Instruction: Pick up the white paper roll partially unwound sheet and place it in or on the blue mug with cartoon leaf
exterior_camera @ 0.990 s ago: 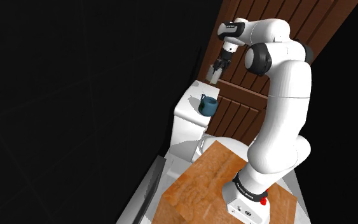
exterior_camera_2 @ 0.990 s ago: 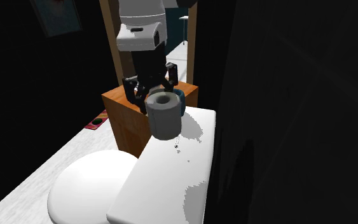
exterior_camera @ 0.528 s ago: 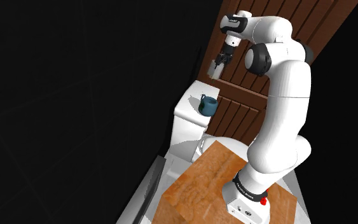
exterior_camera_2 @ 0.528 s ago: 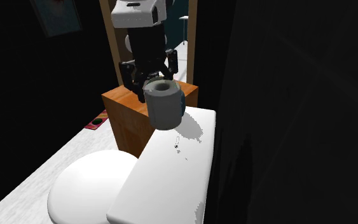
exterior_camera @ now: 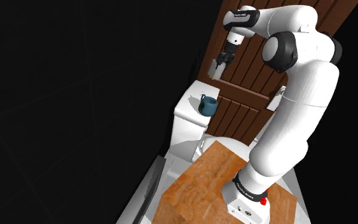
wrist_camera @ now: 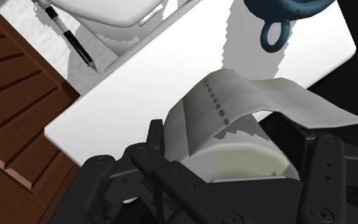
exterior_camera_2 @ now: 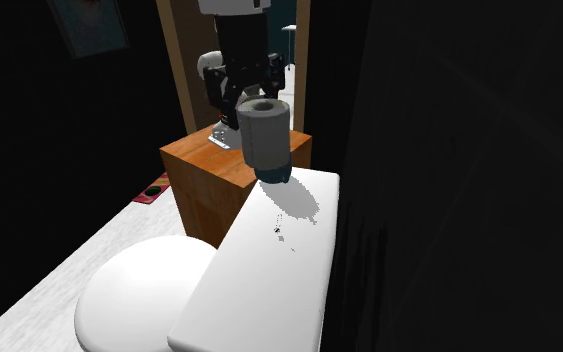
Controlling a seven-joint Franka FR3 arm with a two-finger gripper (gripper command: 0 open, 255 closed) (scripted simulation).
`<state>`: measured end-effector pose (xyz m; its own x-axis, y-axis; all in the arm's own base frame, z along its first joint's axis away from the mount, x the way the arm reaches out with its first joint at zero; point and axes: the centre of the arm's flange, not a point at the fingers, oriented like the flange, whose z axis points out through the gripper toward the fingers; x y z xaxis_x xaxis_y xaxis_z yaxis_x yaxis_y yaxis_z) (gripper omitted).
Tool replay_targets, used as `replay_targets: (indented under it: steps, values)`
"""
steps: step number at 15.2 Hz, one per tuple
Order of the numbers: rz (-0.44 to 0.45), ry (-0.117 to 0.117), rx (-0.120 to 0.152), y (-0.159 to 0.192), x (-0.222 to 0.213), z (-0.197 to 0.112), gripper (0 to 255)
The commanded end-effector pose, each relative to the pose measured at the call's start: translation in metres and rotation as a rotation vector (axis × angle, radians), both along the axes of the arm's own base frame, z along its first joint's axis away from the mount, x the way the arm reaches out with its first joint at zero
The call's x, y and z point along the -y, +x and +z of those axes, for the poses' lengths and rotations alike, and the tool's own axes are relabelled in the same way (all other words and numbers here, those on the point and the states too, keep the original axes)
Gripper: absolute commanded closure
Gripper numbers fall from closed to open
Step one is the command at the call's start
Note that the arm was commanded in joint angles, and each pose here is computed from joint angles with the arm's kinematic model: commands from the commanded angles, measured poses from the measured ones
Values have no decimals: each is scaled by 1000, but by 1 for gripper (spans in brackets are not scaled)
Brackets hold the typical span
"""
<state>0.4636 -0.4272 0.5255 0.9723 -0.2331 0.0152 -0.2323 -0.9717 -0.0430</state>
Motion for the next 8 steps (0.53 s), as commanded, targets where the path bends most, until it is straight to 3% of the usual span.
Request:
replay_targets:
  steps: [1, 8]
  values:
    - [1, 0, 1, -15, -21, 1, 255]
    - [1, 0, 1, -61, -101, 9, 255]
